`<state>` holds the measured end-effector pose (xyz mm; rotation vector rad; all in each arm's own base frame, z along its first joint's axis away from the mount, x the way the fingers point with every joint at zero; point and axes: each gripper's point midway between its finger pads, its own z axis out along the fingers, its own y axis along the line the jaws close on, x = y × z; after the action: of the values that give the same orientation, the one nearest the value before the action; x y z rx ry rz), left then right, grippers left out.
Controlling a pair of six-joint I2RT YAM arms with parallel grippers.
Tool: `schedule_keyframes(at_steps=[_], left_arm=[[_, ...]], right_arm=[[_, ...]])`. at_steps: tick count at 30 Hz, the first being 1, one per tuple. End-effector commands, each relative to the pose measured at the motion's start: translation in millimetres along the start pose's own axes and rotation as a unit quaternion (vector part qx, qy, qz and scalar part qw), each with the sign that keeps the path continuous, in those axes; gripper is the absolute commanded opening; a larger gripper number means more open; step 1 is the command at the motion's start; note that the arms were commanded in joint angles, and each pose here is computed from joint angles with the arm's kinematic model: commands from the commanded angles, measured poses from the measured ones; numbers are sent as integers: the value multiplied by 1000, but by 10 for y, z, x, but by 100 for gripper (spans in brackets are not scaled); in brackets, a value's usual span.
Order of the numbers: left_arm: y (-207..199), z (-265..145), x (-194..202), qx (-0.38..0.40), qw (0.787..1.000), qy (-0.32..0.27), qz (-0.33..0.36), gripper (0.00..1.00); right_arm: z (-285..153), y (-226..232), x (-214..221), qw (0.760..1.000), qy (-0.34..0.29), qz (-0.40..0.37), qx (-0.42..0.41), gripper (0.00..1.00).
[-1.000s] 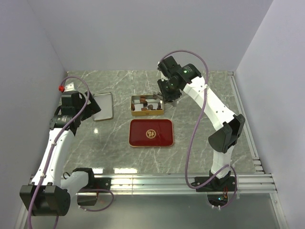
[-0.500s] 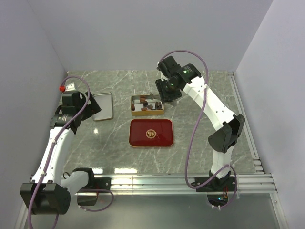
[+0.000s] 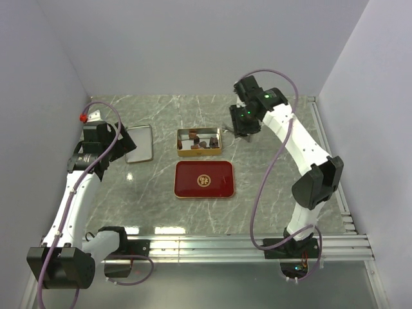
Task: Pack the chocolate
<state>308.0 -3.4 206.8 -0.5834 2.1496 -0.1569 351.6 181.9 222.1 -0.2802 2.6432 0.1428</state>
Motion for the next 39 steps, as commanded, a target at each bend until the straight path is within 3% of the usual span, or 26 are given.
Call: schedule_keyframes(at_steps=[1, 8, 29, 39], left_arm=[[-62, -95, -161, 13, 1000, -25, 1, 99], [-62, -85, -125, 17, 1000, -24, -3, 100], [-29, -104, -47, 17, 1000, -20, -7, 100], [-46, -94, -89, 16, 1000, -22, -7, 99]], right_arm=[[-321, -340, -133, 997, -66, 37, 27, 50], [-194, -827, 274, 993, -43, 78, 75, 50], [258, -781, 1369, 992, 51, 101, 52, 50], [444, -760, 1620, 989, 91, 105, 51, 49]])
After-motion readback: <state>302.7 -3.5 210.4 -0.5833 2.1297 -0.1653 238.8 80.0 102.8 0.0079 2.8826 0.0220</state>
